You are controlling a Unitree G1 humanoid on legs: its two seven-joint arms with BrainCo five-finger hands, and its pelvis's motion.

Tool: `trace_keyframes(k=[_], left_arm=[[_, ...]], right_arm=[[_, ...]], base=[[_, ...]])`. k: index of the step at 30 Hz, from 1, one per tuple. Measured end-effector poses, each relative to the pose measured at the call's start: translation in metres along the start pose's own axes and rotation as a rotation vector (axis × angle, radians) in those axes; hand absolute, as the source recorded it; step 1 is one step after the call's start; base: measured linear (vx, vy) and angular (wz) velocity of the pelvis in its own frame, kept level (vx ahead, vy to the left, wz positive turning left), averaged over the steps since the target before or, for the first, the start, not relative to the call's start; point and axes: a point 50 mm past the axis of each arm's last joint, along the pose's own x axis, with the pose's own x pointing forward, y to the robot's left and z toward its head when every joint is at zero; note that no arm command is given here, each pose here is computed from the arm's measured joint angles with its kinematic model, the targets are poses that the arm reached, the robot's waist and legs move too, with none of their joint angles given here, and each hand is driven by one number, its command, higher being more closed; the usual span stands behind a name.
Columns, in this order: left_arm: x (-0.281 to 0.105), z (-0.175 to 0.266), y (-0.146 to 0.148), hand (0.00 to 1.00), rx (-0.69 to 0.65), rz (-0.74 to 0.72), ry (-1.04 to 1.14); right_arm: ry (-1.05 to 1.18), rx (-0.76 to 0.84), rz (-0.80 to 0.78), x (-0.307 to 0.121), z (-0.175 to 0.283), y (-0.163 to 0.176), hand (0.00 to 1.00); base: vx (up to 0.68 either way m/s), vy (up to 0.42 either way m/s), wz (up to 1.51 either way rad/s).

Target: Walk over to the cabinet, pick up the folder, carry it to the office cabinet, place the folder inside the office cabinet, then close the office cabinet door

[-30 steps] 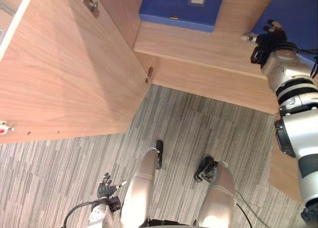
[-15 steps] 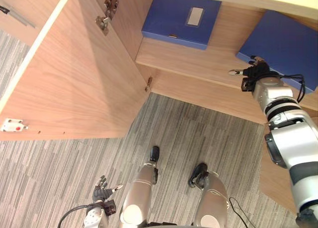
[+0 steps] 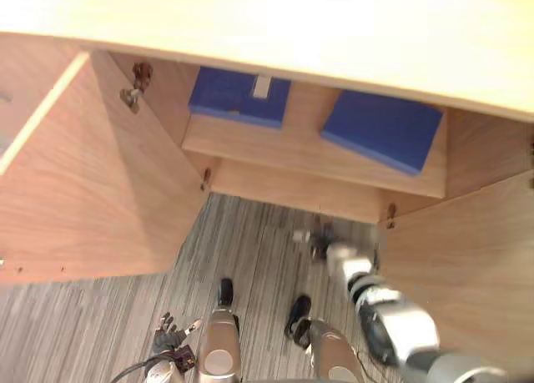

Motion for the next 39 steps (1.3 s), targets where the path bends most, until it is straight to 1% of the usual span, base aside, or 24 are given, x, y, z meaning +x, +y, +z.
trace_keyframes(k=[1, 2, 3, 4, 5, 8, 9, 11, 14, 17, 19, 22, 23, 24, 26, 30, 32, 34, 36, 38, 39], left_arm=[[0.001, 0.000, -0.001, 0.00, -0.012, 0.011, 0.006], [0.003, -0.002, -0.002, 0.00, -0.035, 0.030, 0.019], [0.003, -0.004, -0.002, 0.00, -0.049, 0.040, 0.029], [0.004, -0.007, -0.003, 0.00, -0.062, 0.062, 0.051], [0.004, -0.012, 0.001, 0.00, -0.069, 0.089, 0.073], [0.002, -0.024, 0.008, 0.00, -0.099, 0.141, 0.127], [0.001, -0.027, 0.010, 0.00, -0.110, 0.152, 0.140], [-0.002, -0.035, 0.022, 0.00, -0.176, 0.222, 0.173], [-0.006, -0.048, 0.028, 0.00, -0.198, 0.254, 0.224], [-0.009, -0.055, 0.028, 0.00, -0.195, 0.255, 0.257], [-0.005, -0.050, 0.020, 0.00, -0.188, 0.226, 0.246], [0.000, -0.043, 0.002, 0.00, -0.138, 0.154, 0.238], [0.001, -0.042, -0.004, 0.00, -0.088, 0.121, 0.237], [0.002, -0.041, -0.007, 0.00, -0.070, 0.104, 0.236], [0.005, -0.034, -0.021, 0.00, 0.018, 0.040, 0.210], [0.004, -0.032, -0.033, 0.00, 0.102, -0.021, 0.189], [0.005, -0.034, -0.028, 0.00, 0.147, -0.012, 0.189], [0.005, -0.034, -0.017, 0.00, 0.168, 0.011, 0.190], [0.007, -0.031, 0.002, 0.00, 0.203, 0.054, 0.188], [0.006, -0.035, 0.010, 0.00, 0.208, 0.075, 0.211], [0.001, -0.045, 0.011, 0.00, 0.184, 0.085, 0.248]], right_arm=[[0.058, 0.039, -0.008, -0.003, -0.022, -0.001, 0.00], [0.167, 0.127, -0.033, -0.012, -0.064, -0.005, 0.00], [0.225, 0.172, -0.045, -0.016, -0.083, -0.008, 0.00], [0.257, 0.225, -0.097, -0.023, -0.105, -0.023, 0.00], [0.260, 0.264, -0.146, -0.030, -0.118, -0.034, 0.00], [0.284, 0.322, -0.210, -0.039, -0.137, -0.048, 0.00], [0.289, 0.322, -0.216, -0.039, -0.139, -0.049, 0.00], [0.317, 0.328, -0.211, -0.043, -0.148, -0.049, 0.00], [0.342, 0.322, -0.216, -0.048, -0.158, -0.054, 0.00], [0.348, 0.299, -0.210, -0.050, -0.159, -0.056, 0.00], [0.334, 0.273, -0.191, -0.048, -0.155, -0.053, 0.00], [0.293, 0.222, -0.167, -0.042, -0.144, -0.051, 0.00], [0.291, 0.177, -0.152, -0.041, -0.142, -0.049, 0.00], [0.286, 0.162, -0.144, -0.040, -0.140, -0.048, 0.00], [0.250, 0.139, -0.127, -0.033, -0.124, -0.044, 0.00], [0.223, 0.181, -0.141, -0.027, -0.111, -0.043, 0.00], [0.234, 0.247, -0.167, -0.027, -0.113, -0.046, 0.00], [0.256, 0.275, -0.171, -0.028, -0.117, -0.045, 0.00], [0.310, 0.287, -0.162, -0.033, -0.131, -0.039, 0.00], [0.335, 0.295, -0.179, -0.036, -0.138, -0.044, 0.00], [0.346, 0.298, -0.203, -0.038, -0.142, -0.055, 0.00]], base=[[0.03, -0.061, -0.10], [0.00, -0.036, -0.03], [0.00, 0.000, 0.00], [-0.01, 0.010, -0.04], [0.01, 0.036, -0.04], [0.04, 0.090, 0.00], [0.06, 0.200, -0.37], [0.08, 0.218, -0.60], [0.16, 0.233, -0.82], [0.14, 0.151, -1.04], [0.10, 0.075, -0.70], [0.06, 0.059, -0.25], [0.04, 0.072, 0.00], [0.06, 0.050, -0.07], [0.05, -0.041, -0.14], [0.01, 0.007, 0.08], [-0.01, -0.036, 0.15], [0.02, -0.118, 0.12], [0.05, -0.271, 0.25], [0.06, -0.323, 0.14], [0.05, -0.295, 0.15]])
